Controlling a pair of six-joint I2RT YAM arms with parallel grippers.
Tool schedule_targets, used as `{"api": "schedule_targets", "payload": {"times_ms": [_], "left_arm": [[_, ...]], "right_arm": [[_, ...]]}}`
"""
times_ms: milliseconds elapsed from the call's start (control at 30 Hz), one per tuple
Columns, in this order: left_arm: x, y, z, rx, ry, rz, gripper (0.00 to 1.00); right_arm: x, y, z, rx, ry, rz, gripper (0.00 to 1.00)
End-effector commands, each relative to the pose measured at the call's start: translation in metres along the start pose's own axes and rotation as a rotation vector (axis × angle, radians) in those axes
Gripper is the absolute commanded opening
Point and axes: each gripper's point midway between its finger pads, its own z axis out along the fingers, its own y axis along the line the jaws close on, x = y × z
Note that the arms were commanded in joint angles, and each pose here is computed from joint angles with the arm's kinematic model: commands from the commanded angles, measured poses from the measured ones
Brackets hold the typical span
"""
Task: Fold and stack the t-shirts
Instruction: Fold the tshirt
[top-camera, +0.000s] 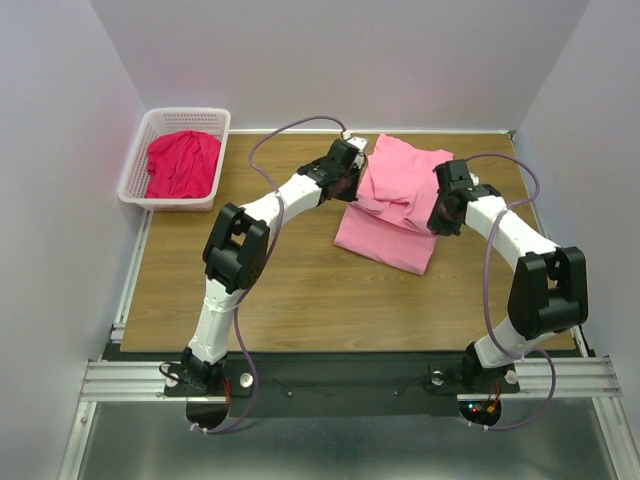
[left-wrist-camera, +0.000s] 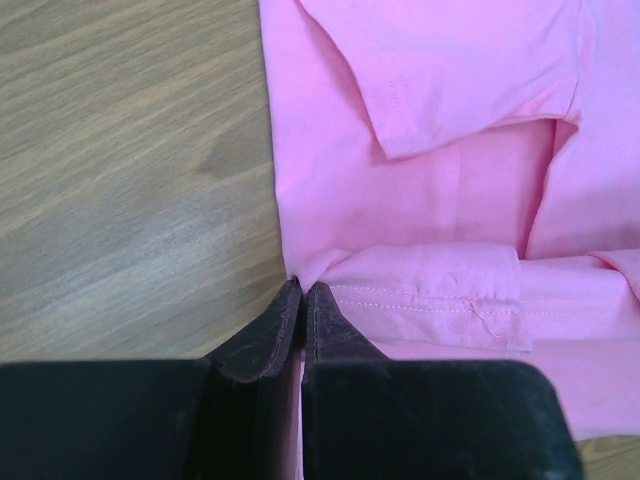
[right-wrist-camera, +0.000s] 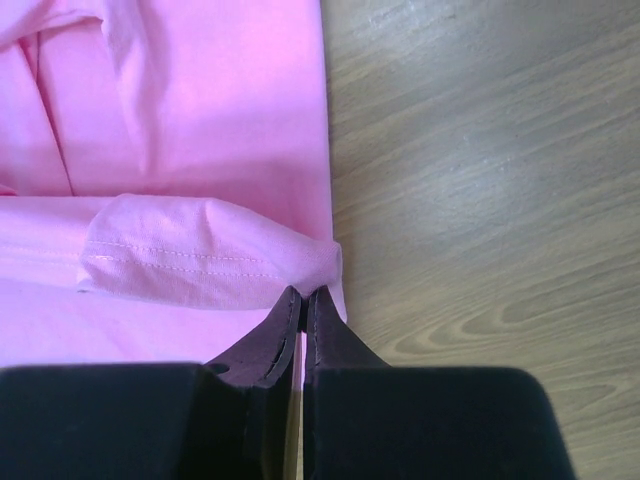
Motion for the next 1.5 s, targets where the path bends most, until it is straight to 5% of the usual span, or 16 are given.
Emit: {"api": "schedule_targets", "payload": {"times_ms": [0, 1467], "left_arm": [[-0.034, 0.002, -0.004, 0.010, -0.100, 0.004, 0.00], [-0.021, 0.013, 0.023, 0.037, -0.123, -0.089, 0.00]], "right_arm": [[-0.021, -0.002, 0.005, 0.023, -0.075, -0.007, 0.01], [-0.033, -0.004, 0.033, 0.072, -0.135, 0.004, 0.01]]}}
